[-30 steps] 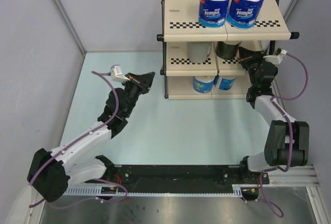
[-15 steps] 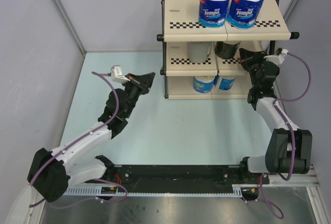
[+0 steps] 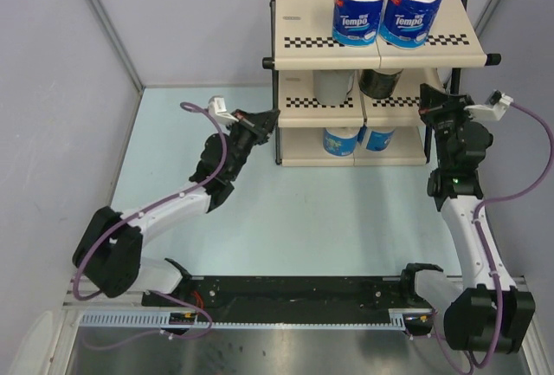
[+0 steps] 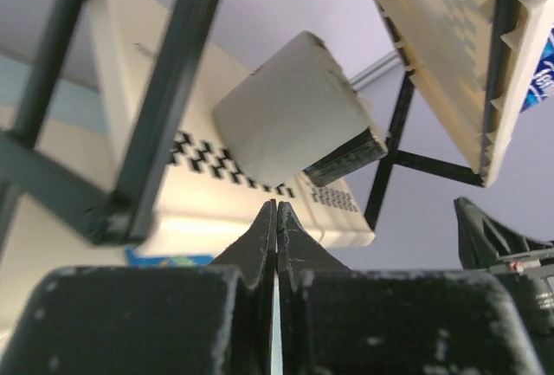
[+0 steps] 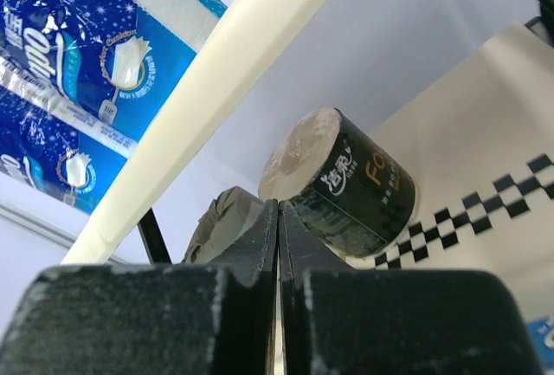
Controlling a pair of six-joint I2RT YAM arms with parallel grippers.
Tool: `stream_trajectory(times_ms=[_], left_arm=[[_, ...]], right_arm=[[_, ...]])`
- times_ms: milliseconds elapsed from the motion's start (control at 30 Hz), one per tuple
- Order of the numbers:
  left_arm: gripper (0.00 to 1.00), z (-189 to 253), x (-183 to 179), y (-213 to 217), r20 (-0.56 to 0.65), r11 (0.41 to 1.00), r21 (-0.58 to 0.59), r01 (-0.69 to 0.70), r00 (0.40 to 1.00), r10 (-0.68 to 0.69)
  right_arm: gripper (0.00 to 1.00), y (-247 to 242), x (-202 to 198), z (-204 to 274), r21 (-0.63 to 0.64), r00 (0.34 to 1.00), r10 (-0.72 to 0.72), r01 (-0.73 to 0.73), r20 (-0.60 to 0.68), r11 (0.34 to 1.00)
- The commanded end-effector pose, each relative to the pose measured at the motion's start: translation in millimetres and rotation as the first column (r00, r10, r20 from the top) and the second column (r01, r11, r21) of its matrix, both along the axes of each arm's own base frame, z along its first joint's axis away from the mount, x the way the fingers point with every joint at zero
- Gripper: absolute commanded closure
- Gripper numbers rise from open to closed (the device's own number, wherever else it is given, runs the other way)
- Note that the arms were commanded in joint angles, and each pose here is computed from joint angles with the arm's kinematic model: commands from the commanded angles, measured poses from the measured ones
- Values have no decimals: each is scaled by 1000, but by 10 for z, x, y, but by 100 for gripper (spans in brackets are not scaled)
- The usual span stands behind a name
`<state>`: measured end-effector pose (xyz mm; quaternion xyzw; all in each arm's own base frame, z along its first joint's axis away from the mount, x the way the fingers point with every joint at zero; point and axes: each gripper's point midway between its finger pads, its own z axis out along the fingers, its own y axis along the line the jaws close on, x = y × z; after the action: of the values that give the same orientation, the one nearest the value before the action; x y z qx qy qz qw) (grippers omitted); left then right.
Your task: Place and organize the paper towels onto the shelf
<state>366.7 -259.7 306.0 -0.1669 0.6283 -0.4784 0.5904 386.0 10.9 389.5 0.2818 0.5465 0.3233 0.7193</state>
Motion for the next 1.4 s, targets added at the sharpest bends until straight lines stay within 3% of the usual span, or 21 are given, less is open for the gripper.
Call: stream_trajectory(times_ms=[0, 400, 967, 1367], left_arm=[[100, 613, 22, -220, 137, 984, -168, 67, 990, -44], [100, 516, 521, -611, 95, 958, -281, 57, 995, -31], [100, 477, 978, -598, 68, 899, -436, 43, 998, -15], [100, 606, 1175, -708, 76, 896, -442, 35, 997, -2]], right_arm=[[100, -136, -204, -8, -30, 998, -54, 54, -16, 998], [100, -357, -571, 73, -70, 995, -99, 97, -14, 993], [100, -331, -576, 52, -60, 996, -87, 85, -24, 995], [100, -335, -574, 41, -56, 995, -91, 89, -30, 994]])
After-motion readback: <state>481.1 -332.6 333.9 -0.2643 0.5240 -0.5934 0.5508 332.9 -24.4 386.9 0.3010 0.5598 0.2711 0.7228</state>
